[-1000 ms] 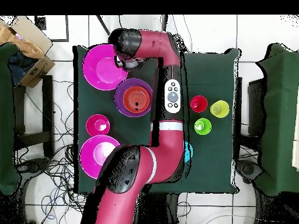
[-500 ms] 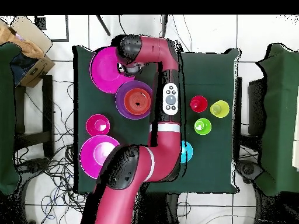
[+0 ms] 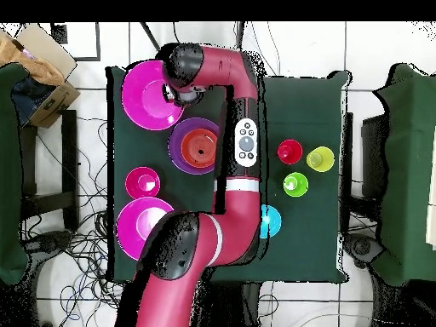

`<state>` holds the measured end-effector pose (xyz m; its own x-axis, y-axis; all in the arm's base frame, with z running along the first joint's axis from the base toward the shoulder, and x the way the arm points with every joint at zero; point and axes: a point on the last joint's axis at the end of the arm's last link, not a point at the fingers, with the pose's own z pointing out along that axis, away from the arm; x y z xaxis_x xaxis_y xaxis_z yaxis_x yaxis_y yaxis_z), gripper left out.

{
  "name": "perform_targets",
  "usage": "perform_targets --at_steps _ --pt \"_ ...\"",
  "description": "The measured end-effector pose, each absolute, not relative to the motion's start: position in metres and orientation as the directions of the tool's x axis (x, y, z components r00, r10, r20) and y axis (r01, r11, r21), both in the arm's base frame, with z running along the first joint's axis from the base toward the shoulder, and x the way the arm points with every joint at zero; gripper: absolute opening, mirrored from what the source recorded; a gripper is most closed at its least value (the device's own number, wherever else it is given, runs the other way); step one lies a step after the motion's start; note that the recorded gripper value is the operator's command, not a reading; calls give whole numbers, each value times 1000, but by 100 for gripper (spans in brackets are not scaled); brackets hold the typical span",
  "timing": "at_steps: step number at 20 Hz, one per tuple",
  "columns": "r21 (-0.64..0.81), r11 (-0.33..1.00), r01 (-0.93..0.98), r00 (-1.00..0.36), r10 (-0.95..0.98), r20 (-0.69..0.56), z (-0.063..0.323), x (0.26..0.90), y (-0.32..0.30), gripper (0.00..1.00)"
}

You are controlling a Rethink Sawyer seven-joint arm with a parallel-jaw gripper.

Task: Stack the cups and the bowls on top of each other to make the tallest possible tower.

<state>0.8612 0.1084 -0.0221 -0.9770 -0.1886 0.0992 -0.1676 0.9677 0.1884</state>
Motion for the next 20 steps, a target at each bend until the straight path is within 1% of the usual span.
perform_targets --at_steps 1,8,16,20 --pt "186 968 -168 -978 -187 89 -17 864 110 0" --pt "174 971 -164 -979 -181 89 -24 864 108 0" --pt "172 972 -163 -980 -180 89 -19 867 111 0" --pt "176 970 -166 -980 -182 75 -10 871 112 0"
